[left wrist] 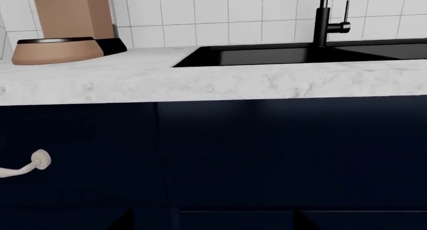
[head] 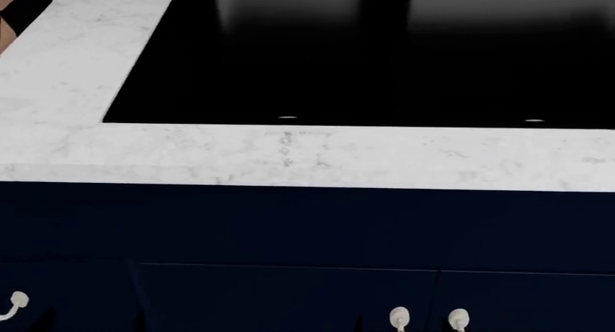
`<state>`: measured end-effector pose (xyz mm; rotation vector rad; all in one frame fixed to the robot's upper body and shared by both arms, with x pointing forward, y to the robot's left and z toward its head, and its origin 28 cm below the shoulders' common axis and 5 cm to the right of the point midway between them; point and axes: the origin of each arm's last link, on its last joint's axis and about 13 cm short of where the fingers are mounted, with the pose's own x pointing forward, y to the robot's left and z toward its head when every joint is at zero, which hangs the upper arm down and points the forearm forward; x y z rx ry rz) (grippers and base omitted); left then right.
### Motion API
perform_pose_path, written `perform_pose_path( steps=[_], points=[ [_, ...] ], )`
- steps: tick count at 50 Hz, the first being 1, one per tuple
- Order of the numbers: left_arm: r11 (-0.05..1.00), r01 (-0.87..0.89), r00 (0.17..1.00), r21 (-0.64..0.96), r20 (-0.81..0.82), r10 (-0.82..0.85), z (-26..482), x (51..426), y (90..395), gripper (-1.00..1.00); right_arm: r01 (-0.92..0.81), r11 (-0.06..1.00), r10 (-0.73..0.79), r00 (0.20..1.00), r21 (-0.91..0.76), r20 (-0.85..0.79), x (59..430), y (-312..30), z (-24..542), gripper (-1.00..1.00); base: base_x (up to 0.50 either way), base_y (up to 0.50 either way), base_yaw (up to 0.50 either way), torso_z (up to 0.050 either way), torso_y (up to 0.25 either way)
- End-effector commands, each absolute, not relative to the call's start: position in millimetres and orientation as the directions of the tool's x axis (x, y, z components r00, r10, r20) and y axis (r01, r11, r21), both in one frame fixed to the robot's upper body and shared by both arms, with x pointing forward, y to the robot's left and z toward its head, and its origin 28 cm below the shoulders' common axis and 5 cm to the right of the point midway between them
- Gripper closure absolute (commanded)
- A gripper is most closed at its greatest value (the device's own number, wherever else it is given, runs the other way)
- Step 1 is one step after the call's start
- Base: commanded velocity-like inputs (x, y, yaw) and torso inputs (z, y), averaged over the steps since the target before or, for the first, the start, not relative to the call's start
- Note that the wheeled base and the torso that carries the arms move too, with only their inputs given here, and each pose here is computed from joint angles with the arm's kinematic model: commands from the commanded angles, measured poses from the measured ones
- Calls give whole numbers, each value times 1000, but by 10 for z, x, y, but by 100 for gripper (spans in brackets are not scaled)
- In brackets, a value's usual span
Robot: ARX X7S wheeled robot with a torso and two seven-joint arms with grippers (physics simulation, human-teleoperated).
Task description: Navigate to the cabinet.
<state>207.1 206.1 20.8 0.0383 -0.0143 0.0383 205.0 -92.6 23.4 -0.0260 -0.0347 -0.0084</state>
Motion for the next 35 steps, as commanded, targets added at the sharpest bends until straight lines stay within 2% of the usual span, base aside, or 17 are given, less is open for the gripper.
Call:
perform_pose_path(
  steps=[1,35],
  points=[
    [998,-34,999,47,18,33,204,2080,2050,-100,8,1000,-7,999,-29,38,2064,-929,232,-100,0,-500,0,0,0],
    [997,-19,1000,71,9,19,199,2090,2039,-100,15,1000,-15,1000,-25,21,2091,-929,217,-100,0,-500,0,0,0]
  ],
)
